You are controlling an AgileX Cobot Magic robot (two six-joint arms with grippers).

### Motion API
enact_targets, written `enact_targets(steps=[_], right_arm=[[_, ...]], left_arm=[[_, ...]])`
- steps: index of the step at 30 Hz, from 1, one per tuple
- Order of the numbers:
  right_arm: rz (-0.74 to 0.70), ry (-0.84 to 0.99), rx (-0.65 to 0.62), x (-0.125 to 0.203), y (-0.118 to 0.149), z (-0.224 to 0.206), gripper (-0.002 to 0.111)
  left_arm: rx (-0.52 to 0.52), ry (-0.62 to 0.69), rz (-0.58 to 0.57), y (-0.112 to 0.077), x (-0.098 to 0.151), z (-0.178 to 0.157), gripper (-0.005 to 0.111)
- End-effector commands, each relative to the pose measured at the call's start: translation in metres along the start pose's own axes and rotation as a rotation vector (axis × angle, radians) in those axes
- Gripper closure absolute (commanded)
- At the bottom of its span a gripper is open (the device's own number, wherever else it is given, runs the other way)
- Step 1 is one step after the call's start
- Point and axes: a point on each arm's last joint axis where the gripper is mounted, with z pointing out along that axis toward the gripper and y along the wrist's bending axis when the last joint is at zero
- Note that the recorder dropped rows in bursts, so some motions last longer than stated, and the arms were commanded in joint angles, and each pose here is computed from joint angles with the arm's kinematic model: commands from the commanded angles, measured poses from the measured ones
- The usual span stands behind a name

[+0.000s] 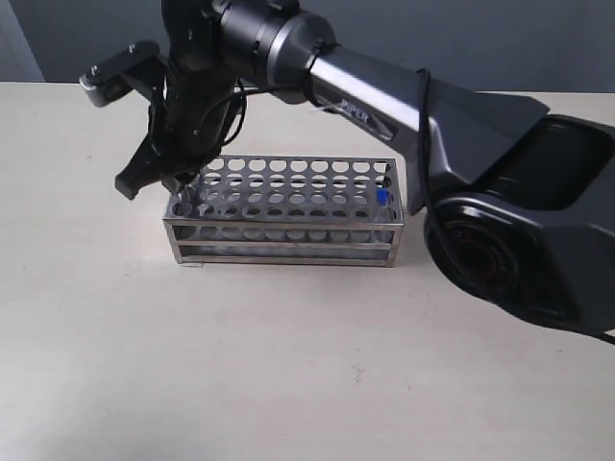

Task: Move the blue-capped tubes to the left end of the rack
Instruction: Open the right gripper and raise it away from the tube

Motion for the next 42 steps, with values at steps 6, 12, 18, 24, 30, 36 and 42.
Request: enact_targets(steps=[6,12,18,24,30,36,42], right_arm=[[0.039,0.029,-0.087,0.003,0.019,0.019,0.109],[0.071,0.045,-0.055,0.004,0.016,0.018,0.109],[0.074,0.038,-0.056,0.002,0.018,0.004,0.067],[0.100,-0.016,0.003,-0.006,0.017,-0.036,0.071],[0.110,0.017,0.071,-0.002,0.011,-0.038,0.071],[0.133,0.006,0.096,-0.003,0.009,-0.045,0.071],[0.134,-0.014,0.086,-0.005,0.011,-0.054,0.071]], left_arm=[[0.006,-0.012,0.003,0.000,-0.002,0.000,0.106],[0.006,-0.012,0.003,0.000,-0.002,0.000,0.106],[0.006,-0.012,0.003,0.000,-0.002,0.000,0.106],[0.006,-0.012,0.003,0.000,-0.002,0.000,0.106],[0.006,-0.012,0.003,0.000,-0.002,0.000,0.106],[0.006,-0.012,0.003,0.000,-0.002,0.000,0.106],[0.006,-0.012,0.003,0.000,-0.002,0.000,0.106]])
